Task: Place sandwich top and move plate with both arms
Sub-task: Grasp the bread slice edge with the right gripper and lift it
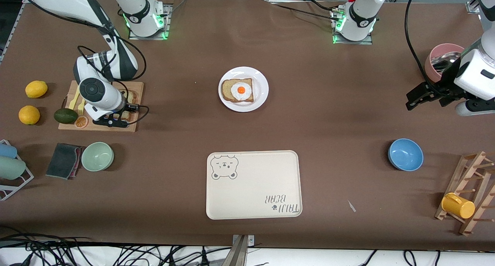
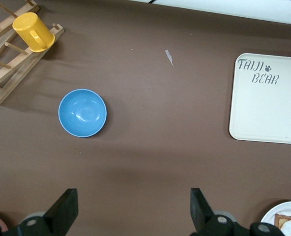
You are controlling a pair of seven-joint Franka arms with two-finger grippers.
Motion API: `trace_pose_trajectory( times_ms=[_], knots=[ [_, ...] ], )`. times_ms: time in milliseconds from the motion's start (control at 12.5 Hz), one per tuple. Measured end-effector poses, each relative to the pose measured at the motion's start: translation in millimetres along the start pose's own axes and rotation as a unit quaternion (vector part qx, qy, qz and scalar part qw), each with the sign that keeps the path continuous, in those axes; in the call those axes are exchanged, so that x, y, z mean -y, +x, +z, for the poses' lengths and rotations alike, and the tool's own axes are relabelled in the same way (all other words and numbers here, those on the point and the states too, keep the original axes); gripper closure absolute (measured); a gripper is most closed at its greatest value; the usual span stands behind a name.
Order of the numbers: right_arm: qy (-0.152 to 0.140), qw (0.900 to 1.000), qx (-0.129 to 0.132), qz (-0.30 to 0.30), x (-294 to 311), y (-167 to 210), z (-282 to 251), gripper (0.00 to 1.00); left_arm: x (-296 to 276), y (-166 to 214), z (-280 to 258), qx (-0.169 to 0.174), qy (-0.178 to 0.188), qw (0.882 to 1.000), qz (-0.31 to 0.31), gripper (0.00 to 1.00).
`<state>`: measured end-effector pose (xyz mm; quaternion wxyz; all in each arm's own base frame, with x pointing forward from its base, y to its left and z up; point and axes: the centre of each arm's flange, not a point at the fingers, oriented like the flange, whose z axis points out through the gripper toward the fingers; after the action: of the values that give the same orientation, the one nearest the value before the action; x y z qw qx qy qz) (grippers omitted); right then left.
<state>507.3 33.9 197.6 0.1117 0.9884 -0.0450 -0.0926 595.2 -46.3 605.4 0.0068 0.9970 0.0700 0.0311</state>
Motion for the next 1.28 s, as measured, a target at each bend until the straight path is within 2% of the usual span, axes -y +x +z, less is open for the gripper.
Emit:
trace_pose_trajectory(
  times_ms=[319, 399, 718, 798, 877, 957, 1037, 1196, 1276],
  knots=[
    [-0.008, 1.000, -0.003, 0.009, 9, -2, 1, 0.39, -1, 0, 0, 0.000, 0.000, 1.000, 0.001, 0.00],
    [-0.008, 1.000, -0.002, 0.009, 9, -2, 2, 0.45, -1, 0, 0, 0.000, 0.000, 1.000, 0.001, 0.00],
    [-0.009, 1.000, -0.002, 0.009, 9, -2, 2, 0.48, -1, 0, 0, 0.000, 0.000, 1.000, 0.001, 0.00],
    [-0.011, 1.000, -0.002, 0.009, 8, -2, 2, 0.56, -1, 0, 0, 0.000, 0.000, 1.000, 0.001, 0.00],
    [-0.012, 1.000, -0.002, 0.010, 6, -1, 2, 0.72, -1, 0, 0, 0.000, 0.000, 1.000, 0.001, 0.00],
    [-0.012, 1.000, -0.002, 0.009, 7, -1, 2, 0.78, -1, 0, 0, 0.000, 0.000, 1.000, 0.001, 0.00],
    [-0.015, 1.000, -0.003, 0.006, 8, -1, 2, 0.78, -1, 0, 0, 0.000, 0.000, 1.000, 0.001, 0.00],
    [-0.026, 1.000, -0.006, -0.009, 12, -3, 1, 0.93, -1, 0, 0, 0.000, 0.000, 1.000, 0.001, 0.00],
    [-0.030, 0.999, -0.007, -0.014, 14, -3, 1, 0.93, -1, 0, 0, 0.000, 0.000, 1.000, 0.001, 0.00]
  ],
)
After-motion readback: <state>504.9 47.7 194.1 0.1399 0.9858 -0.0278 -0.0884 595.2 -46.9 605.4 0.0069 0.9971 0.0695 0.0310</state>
